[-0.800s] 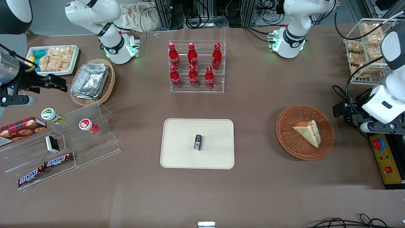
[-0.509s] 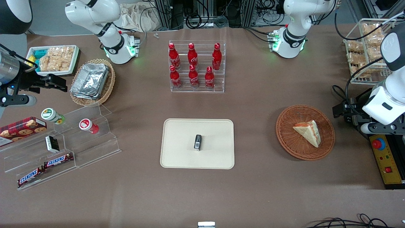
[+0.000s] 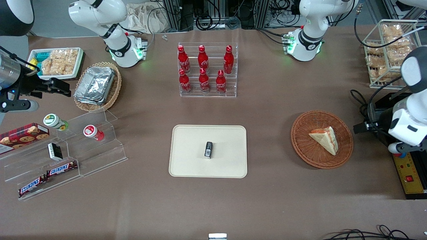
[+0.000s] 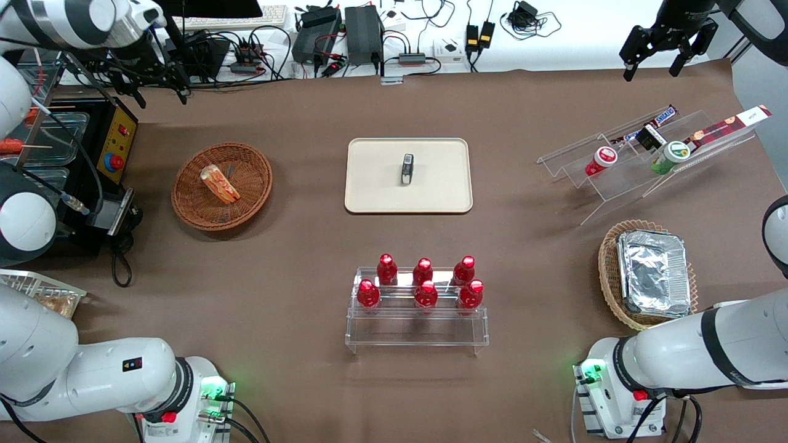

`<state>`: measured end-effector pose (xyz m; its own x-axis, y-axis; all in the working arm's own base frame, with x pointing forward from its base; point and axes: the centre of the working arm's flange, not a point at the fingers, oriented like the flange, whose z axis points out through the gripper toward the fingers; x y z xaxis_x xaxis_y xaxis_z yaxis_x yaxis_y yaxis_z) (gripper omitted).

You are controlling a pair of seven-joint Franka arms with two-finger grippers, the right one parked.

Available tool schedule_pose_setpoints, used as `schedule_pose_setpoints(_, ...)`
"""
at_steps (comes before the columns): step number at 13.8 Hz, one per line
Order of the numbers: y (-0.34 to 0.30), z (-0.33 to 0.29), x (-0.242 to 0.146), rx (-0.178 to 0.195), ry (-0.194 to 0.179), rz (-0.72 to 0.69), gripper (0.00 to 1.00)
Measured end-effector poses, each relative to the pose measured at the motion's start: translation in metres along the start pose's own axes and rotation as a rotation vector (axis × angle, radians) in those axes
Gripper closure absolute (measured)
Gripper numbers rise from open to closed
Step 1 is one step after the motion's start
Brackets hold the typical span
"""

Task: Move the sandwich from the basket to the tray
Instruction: 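Lower the left gripper over the wrapped sandwich in the wicker basket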

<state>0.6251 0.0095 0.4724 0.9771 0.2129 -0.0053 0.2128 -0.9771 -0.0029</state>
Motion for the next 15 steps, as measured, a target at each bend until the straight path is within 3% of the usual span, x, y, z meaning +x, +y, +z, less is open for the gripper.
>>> schedule_pose_setpoints(2,0.003,0.033,-0.005,-0.004,0.008,-0.118,0.0)
schedule_pose_setpoints(7,0.004,0.094,-0.02,-0.001,-0.011,-0.421,0.0)
schedule_pose_setpoints(12,0.006,0.152,-0.034,-0.002,-0.027,-0.501,0.0)
schedule_pose_setpoints(15,0.006,0.173,-0.039,0.01,-0.057,-0.527,0.0)
